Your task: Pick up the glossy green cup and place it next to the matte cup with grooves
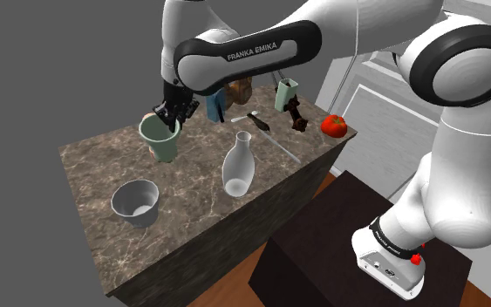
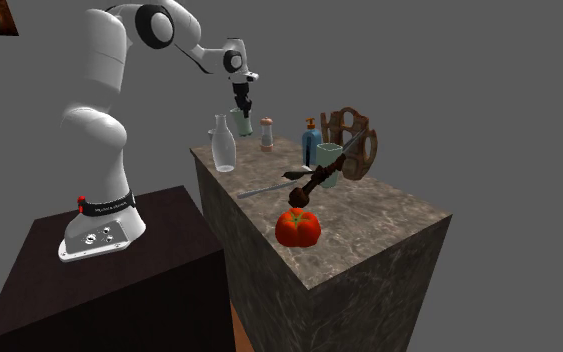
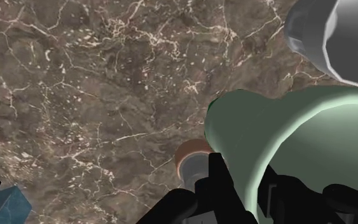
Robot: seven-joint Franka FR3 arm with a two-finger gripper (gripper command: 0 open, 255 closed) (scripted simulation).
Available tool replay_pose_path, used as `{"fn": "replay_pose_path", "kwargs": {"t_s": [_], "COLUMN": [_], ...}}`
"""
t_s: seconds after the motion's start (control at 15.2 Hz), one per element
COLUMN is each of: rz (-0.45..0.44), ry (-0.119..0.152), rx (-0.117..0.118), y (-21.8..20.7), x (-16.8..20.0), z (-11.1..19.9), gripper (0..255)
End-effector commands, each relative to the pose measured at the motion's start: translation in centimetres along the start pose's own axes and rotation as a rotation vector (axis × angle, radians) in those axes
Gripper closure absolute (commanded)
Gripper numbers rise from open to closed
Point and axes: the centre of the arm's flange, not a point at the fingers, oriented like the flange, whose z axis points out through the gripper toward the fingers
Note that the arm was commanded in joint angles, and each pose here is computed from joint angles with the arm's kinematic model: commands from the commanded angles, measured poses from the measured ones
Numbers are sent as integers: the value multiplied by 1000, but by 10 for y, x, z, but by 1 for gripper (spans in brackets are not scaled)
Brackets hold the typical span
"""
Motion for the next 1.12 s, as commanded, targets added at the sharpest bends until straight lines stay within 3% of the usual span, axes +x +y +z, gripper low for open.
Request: {"fn": "replay_pose_path", "kwargs": {"t_s": [0.0,1.06], "rz": [0,0], "ry": [1,1], "rx": [1,1], "y": [3,12], "x": [-1,-14], "z": [11,96], "gripper": [255,255]}}
